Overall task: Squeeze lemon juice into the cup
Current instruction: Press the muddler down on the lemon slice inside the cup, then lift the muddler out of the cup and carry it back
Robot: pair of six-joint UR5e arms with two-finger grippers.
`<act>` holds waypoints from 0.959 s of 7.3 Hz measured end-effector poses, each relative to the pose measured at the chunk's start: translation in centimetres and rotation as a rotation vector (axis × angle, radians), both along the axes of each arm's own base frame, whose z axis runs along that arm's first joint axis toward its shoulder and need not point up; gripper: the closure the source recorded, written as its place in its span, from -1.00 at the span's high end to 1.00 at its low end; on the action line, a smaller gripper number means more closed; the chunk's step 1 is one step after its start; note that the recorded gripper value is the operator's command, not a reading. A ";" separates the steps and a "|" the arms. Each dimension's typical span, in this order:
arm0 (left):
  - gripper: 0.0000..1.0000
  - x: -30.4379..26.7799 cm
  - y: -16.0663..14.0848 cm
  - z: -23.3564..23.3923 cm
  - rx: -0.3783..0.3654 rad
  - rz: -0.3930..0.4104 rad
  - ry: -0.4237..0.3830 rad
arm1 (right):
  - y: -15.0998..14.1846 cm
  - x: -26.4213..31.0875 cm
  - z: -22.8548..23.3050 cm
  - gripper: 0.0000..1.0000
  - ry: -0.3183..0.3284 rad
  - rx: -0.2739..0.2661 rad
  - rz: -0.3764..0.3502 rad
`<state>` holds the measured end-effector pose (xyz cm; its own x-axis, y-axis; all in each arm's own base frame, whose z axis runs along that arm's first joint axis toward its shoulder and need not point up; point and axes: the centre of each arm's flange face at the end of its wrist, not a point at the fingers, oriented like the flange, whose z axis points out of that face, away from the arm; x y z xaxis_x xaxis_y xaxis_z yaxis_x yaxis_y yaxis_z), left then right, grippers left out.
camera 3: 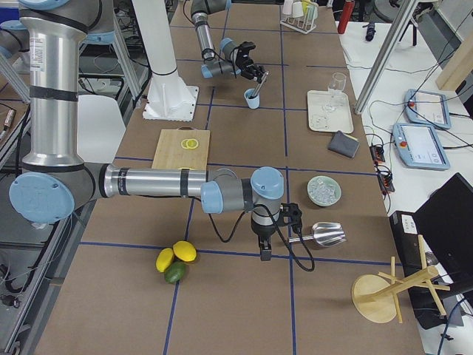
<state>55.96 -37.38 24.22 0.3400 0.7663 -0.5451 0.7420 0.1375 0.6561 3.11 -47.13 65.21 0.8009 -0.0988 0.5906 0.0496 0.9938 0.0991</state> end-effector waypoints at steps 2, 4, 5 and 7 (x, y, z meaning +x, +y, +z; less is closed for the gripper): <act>-1.00 -2.1 -0.5 -2.2 0.020 -0.017 0.056 | -0.1 0.0 -0.1 1.00 0.000 0.001 0.001; -1.00 -5.2 -2.0 -4.1 0.044 -0.044 0.085 | -0.2 0.0 -0.1 1.00 0.000 0.001 0.001; -1.00 -6.9 -3.1 -5.0 0.056 -0.044 0.050 | -0.2 0.0 0.0 1.00 0.000 -0.001 0.000; -1.00 -11.1 -5.9 -6.2 0.055 -0.030 -0.100 | -0.3 0.0 0.2 1.00 0.000 -0.003 0.000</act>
